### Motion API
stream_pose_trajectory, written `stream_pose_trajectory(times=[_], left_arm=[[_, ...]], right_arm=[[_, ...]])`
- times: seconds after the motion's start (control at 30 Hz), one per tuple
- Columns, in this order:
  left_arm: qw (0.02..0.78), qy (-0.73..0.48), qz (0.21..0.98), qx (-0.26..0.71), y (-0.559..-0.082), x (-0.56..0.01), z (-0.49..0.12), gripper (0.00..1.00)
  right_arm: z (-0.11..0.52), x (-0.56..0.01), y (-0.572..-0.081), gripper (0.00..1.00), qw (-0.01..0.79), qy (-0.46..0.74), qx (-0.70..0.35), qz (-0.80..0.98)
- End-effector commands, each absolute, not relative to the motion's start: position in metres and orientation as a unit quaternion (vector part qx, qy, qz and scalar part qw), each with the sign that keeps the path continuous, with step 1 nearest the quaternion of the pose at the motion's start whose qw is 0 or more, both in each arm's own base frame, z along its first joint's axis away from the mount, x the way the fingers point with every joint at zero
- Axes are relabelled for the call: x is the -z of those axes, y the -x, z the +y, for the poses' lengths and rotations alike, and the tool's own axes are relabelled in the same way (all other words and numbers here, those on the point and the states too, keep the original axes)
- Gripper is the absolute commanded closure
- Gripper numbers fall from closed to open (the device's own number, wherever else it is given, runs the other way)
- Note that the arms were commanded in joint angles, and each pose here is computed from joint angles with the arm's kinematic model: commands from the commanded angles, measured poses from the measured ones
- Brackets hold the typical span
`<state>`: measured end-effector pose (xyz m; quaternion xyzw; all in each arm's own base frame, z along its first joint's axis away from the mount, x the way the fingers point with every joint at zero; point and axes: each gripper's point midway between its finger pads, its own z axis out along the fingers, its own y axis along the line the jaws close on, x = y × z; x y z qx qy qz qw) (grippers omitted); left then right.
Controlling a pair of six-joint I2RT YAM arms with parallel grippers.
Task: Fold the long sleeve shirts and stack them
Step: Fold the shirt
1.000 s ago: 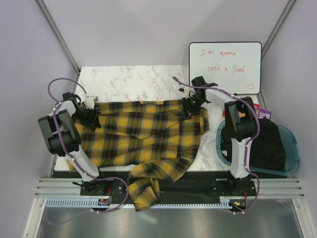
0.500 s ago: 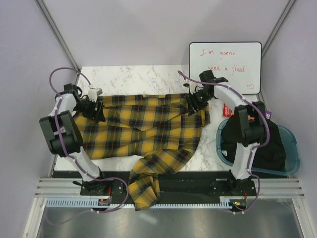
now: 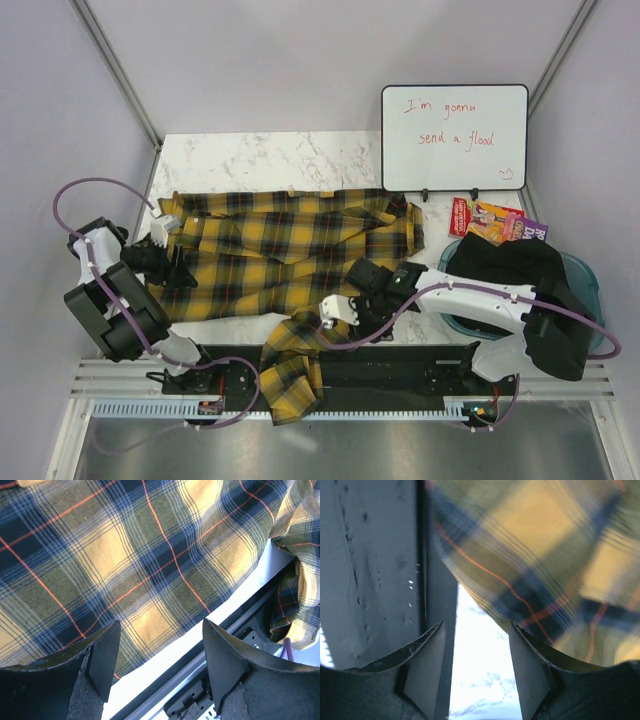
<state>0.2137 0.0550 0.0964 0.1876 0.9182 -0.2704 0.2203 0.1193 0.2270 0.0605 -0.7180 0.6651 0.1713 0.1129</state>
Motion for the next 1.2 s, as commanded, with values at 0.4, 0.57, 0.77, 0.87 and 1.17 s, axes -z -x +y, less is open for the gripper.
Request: stream_pose_trajectory(times=[0.4, 0.57, 0.77, 0.87, 1.17], left_arm=[[0.257, -0.225, 0.914, 0.219, -0.193, -0.099, 0.064, 0.26], [0.246, -0.264, 0.913, 0.19, -0.187, -0.098, 0.072, 0.26], [0.219, -0.286, 0.917, 0.17, -0.175, -0.09, 0.079, 0.28], [0.19, -0.318, 0.916, 0.156, -0.162, -0.077, 0.083, 0.3], [0.117, -0.492, 0.862, 0.022, -0.135, -0.048, 0.121, 0.48]], right_arm=[[0.274, -0.033, -0.113, 0.51, 0.202, 0.753, -0.115, 0.615], [0.271, -0.032, -0.106, 0.6, 0.197, 0.759, -0.119, 0.609], [0.266, -0.024, -0.096, 0.38, 0.185, 0.766, -0.122, 0.604], [0.264, -0.014, -0.105, 0.42, 0.187, 0.77, -0.091, 0.603], [0.268, -0.03, -0.117, 1.0, 0.225, 0.746, -0.075, 0.622]])
